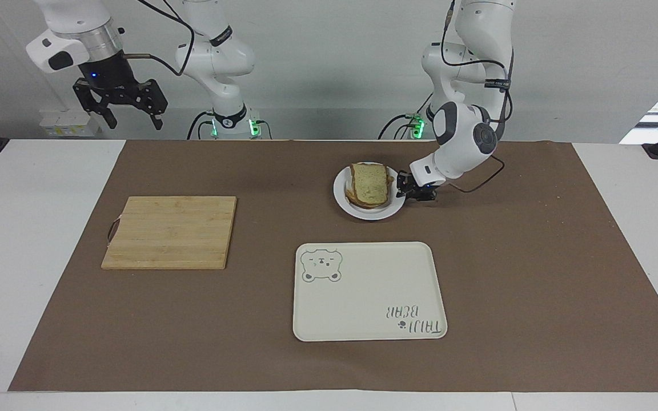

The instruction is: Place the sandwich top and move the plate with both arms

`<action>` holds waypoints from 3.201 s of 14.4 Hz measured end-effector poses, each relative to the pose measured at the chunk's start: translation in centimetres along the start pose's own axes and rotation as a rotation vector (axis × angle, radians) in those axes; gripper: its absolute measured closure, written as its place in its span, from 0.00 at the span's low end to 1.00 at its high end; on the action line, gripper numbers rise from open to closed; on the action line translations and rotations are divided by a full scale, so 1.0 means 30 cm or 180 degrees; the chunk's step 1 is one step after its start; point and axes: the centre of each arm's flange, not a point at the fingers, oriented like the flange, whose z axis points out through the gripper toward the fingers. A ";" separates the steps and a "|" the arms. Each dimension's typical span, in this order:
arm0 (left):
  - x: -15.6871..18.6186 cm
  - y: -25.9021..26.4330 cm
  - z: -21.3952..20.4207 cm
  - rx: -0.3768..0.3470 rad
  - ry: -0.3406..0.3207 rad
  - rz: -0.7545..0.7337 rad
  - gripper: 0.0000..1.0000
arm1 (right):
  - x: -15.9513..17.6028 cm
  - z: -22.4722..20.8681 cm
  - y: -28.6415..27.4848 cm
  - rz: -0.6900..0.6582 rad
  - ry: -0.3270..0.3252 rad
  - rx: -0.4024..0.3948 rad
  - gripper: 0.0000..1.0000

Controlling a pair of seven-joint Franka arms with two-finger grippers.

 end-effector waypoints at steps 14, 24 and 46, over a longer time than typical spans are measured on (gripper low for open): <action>0.200 -0.151 -0.278 -0.0962 0.0442 -0.0156 0.95 | 0.001 -0.001 -0.002 -0.0012 0.0010 0.0007 0.00; 0.458 -0.153 -0.407 -0.1049 0.1058 -0.0684 0.95 | 0.001 -0.001 -0.002 -0.0012 0.0010 0.0007 0.00; 0.654 -0.220 -0.454 -0.0005 0.1201 -0.0354 0.09 | 0.001 -0.001 -0.002 -0.0012 0.0010 0.0007 0.00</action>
